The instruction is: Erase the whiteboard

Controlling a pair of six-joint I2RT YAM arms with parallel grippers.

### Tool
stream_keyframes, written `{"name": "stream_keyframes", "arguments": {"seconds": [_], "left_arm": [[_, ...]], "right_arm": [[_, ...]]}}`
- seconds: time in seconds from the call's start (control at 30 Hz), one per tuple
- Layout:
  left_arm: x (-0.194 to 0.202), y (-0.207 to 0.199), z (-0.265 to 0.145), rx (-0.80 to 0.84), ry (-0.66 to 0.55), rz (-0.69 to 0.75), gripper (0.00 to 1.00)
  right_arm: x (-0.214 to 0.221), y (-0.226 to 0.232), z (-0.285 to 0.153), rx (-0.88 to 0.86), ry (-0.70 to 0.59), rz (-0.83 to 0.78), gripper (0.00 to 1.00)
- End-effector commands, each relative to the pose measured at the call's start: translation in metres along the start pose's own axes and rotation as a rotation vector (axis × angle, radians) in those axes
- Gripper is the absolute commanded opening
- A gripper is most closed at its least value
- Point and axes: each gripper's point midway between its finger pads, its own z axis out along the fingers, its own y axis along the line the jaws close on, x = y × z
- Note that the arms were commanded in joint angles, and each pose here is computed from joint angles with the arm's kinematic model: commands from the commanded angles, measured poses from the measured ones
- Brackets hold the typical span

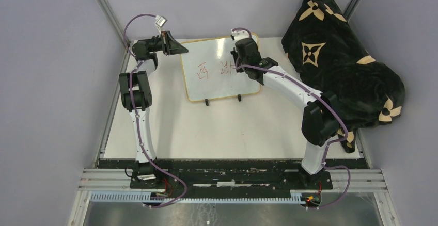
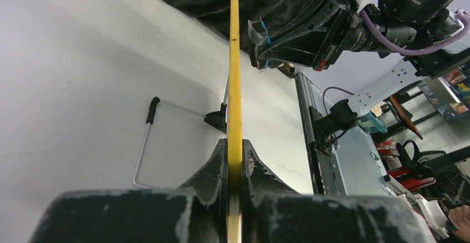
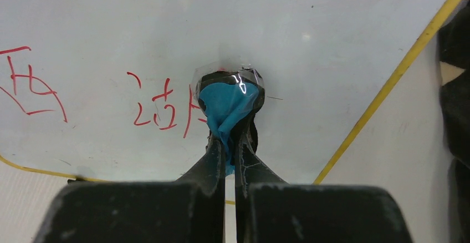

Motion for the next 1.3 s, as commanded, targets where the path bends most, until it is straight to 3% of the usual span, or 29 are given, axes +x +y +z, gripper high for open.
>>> {"name": "stream_keyframes", "arguments": {"seconds": [0.0, 0.4, 0.57, 1.03, 1.27], "left_arm": [[0.008, -0.017, -0.009, -0.017, 0.098, 0.242, 0.03], [0.003, -0.024, -0.008, -0.018, 0.1, 0.252, 0.03], [0.004, -0.026, -0.006, -0.013, 0.102, 0.247, 0.03], [0.005, -0.037, 0.005, 0.007, 0.114, 0.257, 0.03], [0.004, -0.039, 0.006, 0.008, 0.116, 0.257, 0.03]], "right_arm": [[-0.041, -0.012, -0.003, 0.061, -0.114, -0.019, 0.01], [-0.039, -0.006, 0.028, 0.052, -0.096, -0.039, 0.01], [-0.033, 0.021, 0.03, -0.048, -0.082, 0.006, 0.01], [-0.023, 0.101, 0.023, -0.147, -0.08, -0.065, 0.01], [-0.021, 0.07, 0.032, -0.034, -0.067, -0.067, 0.01]]}}
